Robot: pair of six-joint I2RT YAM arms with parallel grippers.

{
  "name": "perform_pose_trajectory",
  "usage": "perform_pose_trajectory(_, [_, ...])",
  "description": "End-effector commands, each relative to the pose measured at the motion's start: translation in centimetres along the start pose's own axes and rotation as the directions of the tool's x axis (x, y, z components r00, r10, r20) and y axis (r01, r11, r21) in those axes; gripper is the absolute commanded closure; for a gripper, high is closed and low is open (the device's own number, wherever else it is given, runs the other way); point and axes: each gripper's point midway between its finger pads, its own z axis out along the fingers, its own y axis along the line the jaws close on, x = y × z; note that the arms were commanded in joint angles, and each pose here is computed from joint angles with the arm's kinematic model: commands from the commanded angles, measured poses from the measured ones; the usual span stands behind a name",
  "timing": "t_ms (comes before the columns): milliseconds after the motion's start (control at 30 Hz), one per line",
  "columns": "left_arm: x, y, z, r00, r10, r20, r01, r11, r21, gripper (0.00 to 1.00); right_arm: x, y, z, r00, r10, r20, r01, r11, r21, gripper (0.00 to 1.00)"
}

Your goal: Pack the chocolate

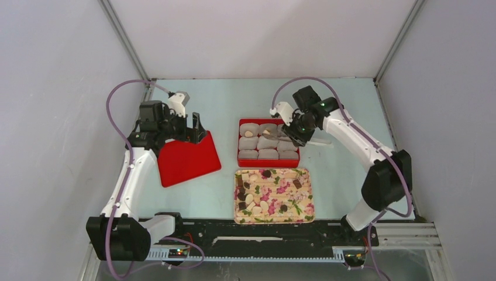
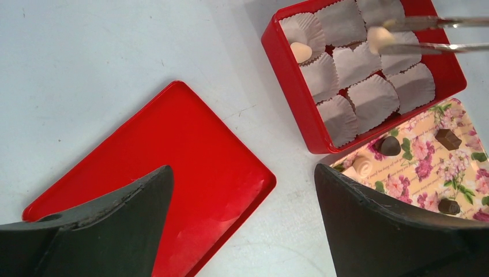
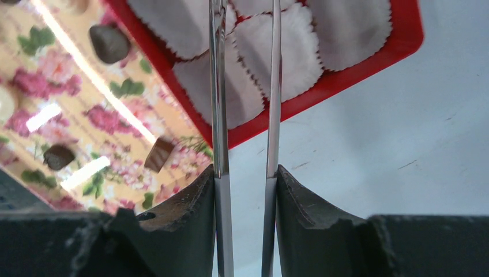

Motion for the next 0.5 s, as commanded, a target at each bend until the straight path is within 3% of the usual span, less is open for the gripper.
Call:
perform_pose_trajectory(0, [0.2,-0.3,-0.2,0.999,0.031,0.024,-0.031,0.999,0.013,0.02,-3.9,-3.7,-0.6,0.991,0.073,0.115,-0.082,0.994,0.076,0.76])
perform_pose_trajectory(467, [0.5,-0.3,0.1,0.999,0.025,0.024,-0.025,0.999,0.022,0.02,-2.8,-5.0,3.7,0.991,0.132,0.019,-0.133,0.991,0.031,0.71])
